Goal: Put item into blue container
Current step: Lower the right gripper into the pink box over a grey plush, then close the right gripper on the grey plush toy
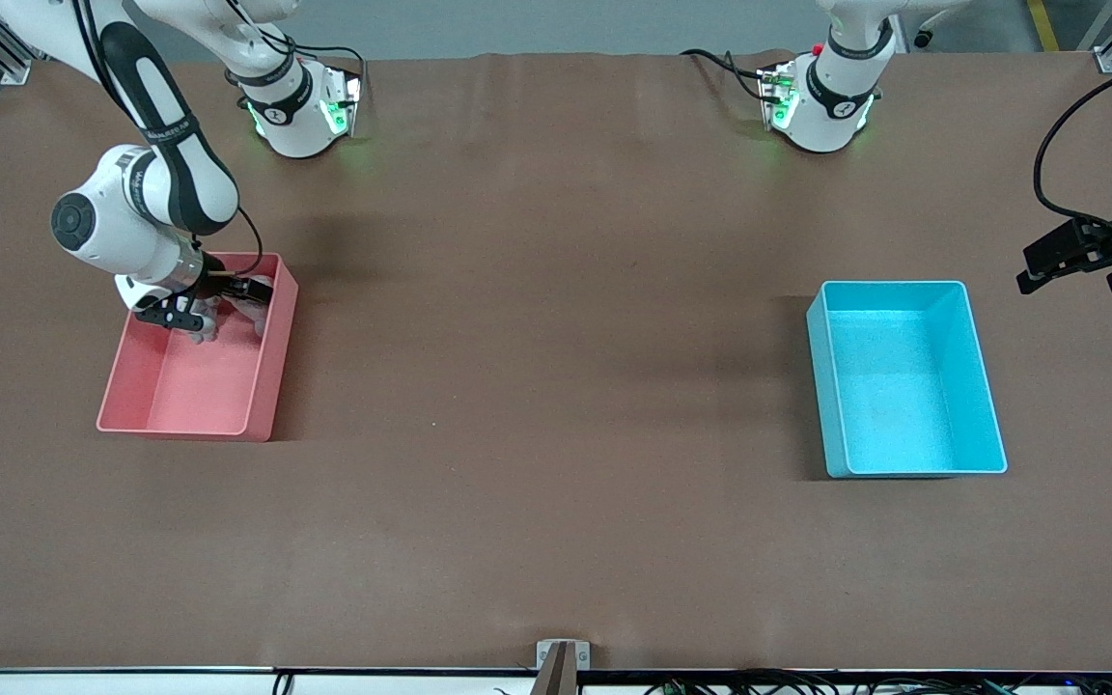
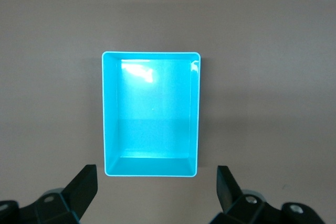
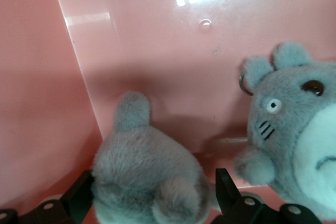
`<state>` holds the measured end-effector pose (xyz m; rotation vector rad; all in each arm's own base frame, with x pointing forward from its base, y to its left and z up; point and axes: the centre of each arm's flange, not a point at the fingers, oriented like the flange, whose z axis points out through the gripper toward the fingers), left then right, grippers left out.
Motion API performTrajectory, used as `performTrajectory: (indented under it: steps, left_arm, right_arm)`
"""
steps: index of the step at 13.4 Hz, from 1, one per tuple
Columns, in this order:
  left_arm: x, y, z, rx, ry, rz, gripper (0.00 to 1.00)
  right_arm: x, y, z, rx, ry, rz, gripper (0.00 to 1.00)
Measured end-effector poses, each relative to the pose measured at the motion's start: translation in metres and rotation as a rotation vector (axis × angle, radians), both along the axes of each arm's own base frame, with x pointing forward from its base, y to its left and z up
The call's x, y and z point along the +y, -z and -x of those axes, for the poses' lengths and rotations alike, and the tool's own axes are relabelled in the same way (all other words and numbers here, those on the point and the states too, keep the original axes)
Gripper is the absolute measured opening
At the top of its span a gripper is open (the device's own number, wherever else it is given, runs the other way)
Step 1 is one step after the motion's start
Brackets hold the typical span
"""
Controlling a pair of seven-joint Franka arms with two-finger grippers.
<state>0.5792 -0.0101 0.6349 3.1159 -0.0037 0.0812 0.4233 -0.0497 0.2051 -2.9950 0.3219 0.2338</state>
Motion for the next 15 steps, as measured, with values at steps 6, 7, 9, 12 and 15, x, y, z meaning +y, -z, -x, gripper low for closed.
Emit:
performTrajectory:
  steps: [6, 7, 9, 12, 15]
  left_arm:
    - [0.000, 0.000, 0.000, 0.000, 0.000, 0.000, 1.00]
    - [0.000, 0.000, 0.000, 0.000, 0.000, 0.000, 1.00]
    - [0.000, 0.000, 0.000, 0.000, 0.000, 0.000, 1.00]
    - [0.000, 0.000, 0.000, 0.000, 0.001, 0.000, 1.00]
    - [-0.001, 0.000, 0.000, 0.000, 0.001, 0.000, 1.00]
  right_arm:
    - [-0.004, 0.014, 0.000, 0.028, 0.011, 0.001, 0.99]
    - [-0.005, 0.016, 0.000, 0.031, 0.011, 0.001, 0.96]
    - [-0.004, 0.016, -0.002, 0.032, 0.012, 0.000, 0.88]
    - [-0.003, 0.015, -0.003, 0.032, 0.012, -0.002, 0.80]
    - [-0.003, 0.015, -0.003, 0.036, 0.012, -0.004, 0.75]
